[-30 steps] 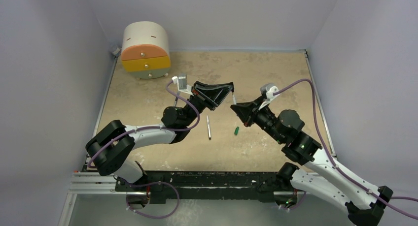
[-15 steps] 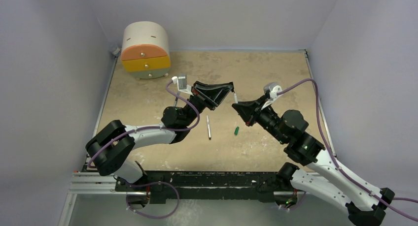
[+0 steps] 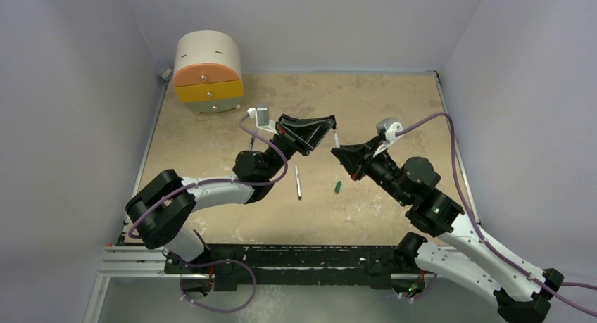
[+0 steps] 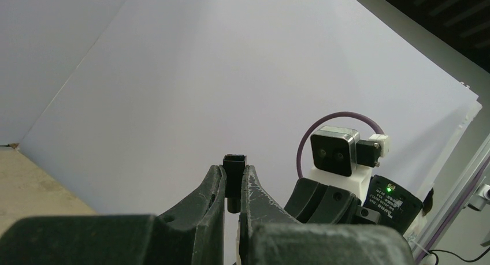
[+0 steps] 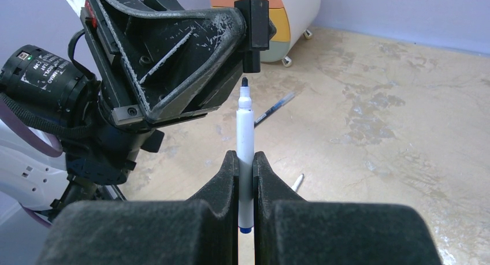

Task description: Insert the pens into the pen caps

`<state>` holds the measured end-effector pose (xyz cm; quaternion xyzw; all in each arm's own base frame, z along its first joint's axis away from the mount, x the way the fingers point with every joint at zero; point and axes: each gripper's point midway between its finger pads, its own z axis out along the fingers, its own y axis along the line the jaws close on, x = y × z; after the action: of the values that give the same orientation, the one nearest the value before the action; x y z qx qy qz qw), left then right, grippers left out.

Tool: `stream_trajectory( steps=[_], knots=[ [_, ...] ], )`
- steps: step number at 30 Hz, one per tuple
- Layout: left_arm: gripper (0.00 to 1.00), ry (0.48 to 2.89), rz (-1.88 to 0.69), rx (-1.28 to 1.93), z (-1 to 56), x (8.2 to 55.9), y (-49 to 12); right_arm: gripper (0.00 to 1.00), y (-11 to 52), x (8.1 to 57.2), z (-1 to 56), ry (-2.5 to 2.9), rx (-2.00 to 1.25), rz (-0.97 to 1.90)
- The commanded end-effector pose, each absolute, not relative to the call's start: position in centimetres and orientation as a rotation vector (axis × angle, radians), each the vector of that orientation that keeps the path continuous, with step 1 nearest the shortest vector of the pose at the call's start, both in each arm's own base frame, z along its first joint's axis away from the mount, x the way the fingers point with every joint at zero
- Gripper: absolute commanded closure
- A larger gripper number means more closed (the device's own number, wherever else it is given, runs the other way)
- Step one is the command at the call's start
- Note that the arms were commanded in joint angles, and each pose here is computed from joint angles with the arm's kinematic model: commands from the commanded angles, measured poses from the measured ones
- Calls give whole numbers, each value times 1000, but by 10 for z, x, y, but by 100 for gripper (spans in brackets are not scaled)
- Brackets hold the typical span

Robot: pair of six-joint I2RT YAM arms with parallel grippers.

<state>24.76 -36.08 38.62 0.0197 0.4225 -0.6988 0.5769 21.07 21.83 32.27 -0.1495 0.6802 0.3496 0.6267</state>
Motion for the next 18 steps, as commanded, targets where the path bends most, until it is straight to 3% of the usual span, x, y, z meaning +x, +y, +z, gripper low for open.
stream_trajectory(
  steps=[1,18],
  knots=[
    [100,857,-1679,38,417,239,-350,100,214,212,346,1498,-321,798],
    [100,876,-1671,51,412,235,-347,100,212,214,351,1486,-314,788]
  ],
)
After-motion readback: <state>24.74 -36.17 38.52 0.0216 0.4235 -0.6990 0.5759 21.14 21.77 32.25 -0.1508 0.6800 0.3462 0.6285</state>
